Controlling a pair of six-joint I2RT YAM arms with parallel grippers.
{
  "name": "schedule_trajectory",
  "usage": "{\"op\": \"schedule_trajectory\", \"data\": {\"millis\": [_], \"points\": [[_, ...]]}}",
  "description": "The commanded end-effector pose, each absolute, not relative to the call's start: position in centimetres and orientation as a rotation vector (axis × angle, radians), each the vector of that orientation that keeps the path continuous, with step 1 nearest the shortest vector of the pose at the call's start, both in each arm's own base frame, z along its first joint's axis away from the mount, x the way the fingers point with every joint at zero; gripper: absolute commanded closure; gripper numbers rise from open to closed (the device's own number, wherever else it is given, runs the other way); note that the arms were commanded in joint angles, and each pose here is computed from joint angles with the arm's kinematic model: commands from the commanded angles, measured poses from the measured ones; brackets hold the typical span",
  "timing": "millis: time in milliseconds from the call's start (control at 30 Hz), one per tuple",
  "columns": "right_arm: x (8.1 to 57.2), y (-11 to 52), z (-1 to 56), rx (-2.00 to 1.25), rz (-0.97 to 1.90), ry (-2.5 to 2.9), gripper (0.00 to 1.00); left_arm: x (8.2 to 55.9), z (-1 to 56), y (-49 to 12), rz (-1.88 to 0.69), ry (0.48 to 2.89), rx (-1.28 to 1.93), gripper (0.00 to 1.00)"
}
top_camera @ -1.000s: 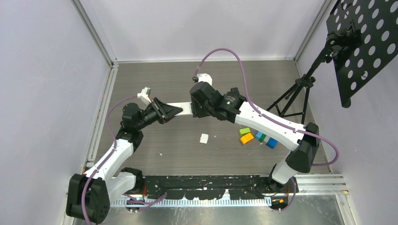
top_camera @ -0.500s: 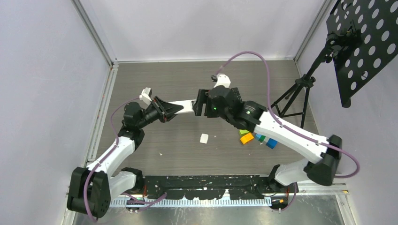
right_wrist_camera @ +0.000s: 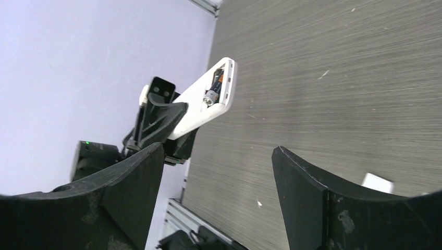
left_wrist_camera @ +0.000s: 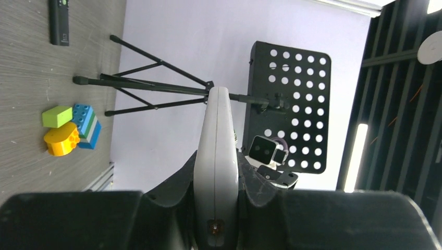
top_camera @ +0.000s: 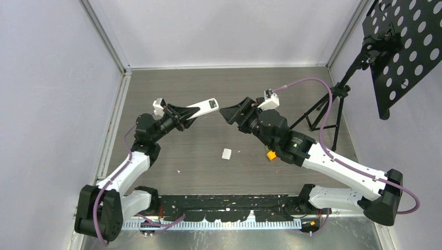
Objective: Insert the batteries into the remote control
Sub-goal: Load the battery into the remote control.
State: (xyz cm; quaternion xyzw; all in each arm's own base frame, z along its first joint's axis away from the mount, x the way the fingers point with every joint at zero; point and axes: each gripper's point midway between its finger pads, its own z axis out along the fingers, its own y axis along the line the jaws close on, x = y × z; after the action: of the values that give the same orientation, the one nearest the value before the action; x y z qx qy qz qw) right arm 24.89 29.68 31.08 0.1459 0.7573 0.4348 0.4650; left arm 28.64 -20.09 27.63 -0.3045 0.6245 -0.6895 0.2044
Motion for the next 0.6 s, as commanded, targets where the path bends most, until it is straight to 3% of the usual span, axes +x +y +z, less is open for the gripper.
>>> {"op": "schedule_trajectory", "data": {"millis": [0,567], "points": [[25.9,30.2,35.5,0.483,1.229,1.694,0.19,28.4,31.9,-19.6,-1.999,1.61,-0.819,1.0],[28.4,33.1,34.8,0.593,1.369,1.673,0.28,27.3,33.1,-19.5,-2.025,1.583,-0.775,1.0]]}}
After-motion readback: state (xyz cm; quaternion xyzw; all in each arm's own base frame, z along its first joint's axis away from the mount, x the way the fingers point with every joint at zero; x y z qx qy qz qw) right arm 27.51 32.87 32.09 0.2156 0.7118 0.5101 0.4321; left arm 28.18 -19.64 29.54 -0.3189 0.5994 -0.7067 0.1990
